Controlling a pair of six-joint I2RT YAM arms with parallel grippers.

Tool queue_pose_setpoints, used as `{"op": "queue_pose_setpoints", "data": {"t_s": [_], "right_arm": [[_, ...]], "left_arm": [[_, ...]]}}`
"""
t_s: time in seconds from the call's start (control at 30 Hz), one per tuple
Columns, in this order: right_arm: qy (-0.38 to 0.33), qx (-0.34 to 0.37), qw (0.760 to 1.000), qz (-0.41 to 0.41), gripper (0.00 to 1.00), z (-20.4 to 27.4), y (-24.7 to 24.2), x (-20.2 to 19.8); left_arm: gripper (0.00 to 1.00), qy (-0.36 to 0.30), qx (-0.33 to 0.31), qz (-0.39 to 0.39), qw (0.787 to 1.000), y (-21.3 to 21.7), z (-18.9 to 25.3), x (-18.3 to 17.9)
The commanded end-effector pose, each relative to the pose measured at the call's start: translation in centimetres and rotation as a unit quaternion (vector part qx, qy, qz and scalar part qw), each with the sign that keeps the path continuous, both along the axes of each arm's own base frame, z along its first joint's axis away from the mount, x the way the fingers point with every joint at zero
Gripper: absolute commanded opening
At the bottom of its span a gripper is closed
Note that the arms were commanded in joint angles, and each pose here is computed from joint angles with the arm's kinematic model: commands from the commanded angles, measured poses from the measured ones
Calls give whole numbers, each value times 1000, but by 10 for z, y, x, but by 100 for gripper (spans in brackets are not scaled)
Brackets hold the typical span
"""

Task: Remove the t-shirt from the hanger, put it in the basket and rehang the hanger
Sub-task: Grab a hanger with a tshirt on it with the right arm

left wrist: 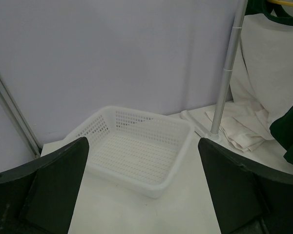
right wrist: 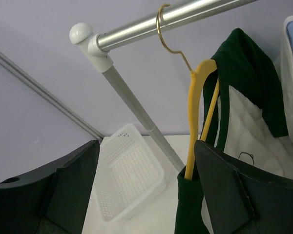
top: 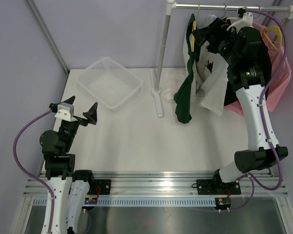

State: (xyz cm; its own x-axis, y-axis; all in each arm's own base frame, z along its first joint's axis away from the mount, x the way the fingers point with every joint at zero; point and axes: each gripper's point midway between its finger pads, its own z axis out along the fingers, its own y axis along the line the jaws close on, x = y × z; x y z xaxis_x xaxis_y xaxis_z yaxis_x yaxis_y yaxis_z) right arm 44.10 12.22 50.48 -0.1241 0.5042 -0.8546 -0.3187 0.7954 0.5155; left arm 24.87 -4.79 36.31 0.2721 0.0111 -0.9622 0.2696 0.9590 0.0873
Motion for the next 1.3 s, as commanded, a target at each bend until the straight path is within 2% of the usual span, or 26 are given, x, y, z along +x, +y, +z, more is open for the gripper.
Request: {"op": "queue_pose_setpoints", "data": {"t_s": [0.0, 0.2, 0.43, 0.67, 0.7, 0.9, 1.27], "right_arm": [[-41, -50, 997, -30, 86, 16, -1, 15], [-43, -93, 993, -60, 82, 10, 11, 53], [-49, -115, 983, -131, 74, 4, 12, 88], [-70, -127, 976, -161, 69, 1, 12, 99], [-73, -129, 975, -167, 65, 3, 13, 98], [-65, -157, 963, -211, 56, -4, 0, 110], [-57, -166, 962, -209, 49, -11, 5, 120]], "left_arm": [[99, -8, 4, -15, 1000, -5, 8, 1], [99, 15, 4, -17, 1000, -5, 6, 7], [99, 21, 4, -19, 1000, -6, 5, 8], [99, 21, 5, -23, 999, -7, 2, 10], [99, 24, 5, -25, 999, -8, 2, 10], [99, 31, 8, -38, 999, -12, -1, 11], [99, 35, 9, -41, 999, -13, -4, 12]]}}
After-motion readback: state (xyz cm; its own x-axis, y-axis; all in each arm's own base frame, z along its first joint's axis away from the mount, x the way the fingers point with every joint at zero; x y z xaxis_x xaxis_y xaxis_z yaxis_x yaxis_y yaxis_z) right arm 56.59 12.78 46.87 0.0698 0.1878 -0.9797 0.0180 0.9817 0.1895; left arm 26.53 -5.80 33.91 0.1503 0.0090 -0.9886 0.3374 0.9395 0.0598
